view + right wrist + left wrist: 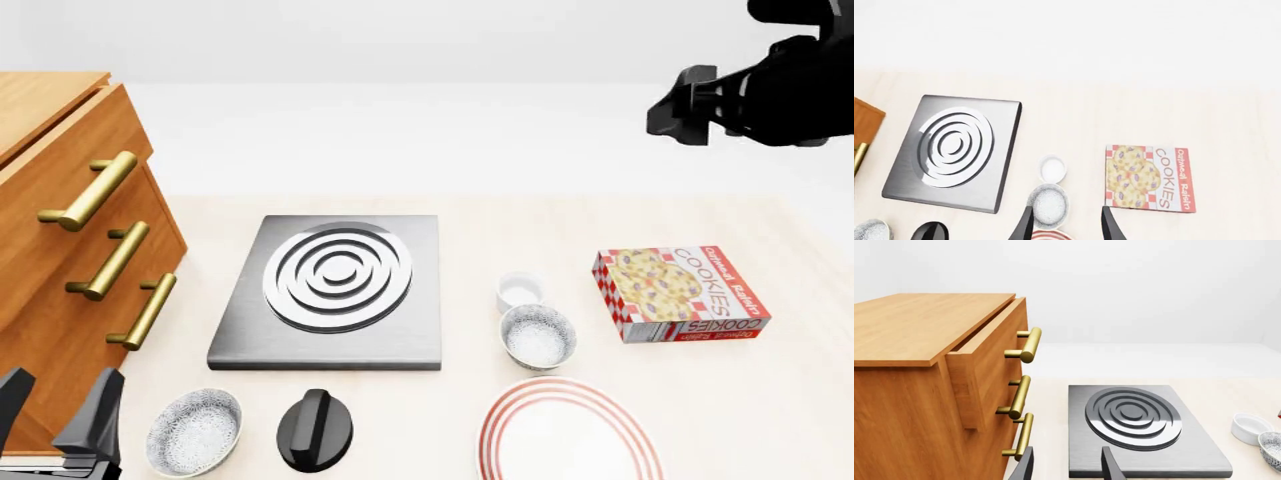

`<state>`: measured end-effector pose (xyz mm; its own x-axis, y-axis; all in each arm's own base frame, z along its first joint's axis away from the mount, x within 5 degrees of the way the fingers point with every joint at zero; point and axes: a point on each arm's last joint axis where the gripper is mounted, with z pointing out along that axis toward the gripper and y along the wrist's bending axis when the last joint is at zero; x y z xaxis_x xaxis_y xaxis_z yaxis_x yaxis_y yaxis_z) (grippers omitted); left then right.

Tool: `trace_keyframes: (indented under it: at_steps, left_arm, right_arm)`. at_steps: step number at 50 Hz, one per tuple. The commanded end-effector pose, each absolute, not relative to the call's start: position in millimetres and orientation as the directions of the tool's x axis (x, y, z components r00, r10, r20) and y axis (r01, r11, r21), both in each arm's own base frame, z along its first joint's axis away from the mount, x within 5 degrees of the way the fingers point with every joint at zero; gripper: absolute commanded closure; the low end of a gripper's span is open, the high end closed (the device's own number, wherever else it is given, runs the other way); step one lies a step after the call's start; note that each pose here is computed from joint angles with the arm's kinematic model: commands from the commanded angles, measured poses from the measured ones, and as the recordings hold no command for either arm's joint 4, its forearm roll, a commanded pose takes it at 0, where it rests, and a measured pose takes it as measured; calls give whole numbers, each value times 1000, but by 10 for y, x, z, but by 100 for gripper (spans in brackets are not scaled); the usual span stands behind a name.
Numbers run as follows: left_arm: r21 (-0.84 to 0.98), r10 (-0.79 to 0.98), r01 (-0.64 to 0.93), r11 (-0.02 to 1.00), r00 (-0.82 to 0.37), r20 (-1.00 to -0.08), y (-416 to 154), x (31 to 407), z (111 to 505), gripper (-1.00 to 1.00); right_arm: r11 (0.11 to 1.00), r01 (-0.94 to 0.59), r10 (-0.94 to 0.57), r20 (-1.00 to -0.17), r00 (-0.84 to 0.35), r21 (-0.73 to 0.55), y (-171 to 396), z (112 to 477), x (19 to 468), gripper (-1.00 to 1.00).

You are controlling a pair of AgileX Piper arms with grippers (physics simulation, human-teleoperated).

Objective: Pick the akita bowl between the plate and the ramekin and place it on the plate.

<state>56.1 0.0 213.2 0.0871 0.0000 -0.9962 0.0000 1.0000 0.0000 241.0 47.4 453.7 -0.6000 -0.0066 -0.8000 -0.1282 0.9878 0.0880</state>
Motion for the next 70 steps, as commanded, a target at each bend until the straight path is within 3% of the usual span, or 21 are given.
trace_keyframes:
  at_steps: [1,11,24,31,70]
  left_arm:
    - [0,0,0,1000,87,-996,0,561,2132,-100]
    - [0,0,0,1000,87,-996,0,561,2132,-100]
    - [0,0,0,1000,87,-996,0,561,2132,-100]
    - [0,0,0,1000,87,-996,0,561,2132,-100]
    - [0,0,0,1000,87,-996,0,561,2132,-100]
  right_arm:
    - [989,-108,-4,-695,-719,105,582,4247,2666,-100]
    - [990,-98,-17,-608,-794,101,647,3904,2781,-100]
    - [993,-89,-33,-562,-827,72,553,3596,2803,-100]
    - [993,-78,-19,-522,-853,91,706,3174,3089,-100]
    - [994,-92,-54,-448,-892,63,710,2221,3201,-100]
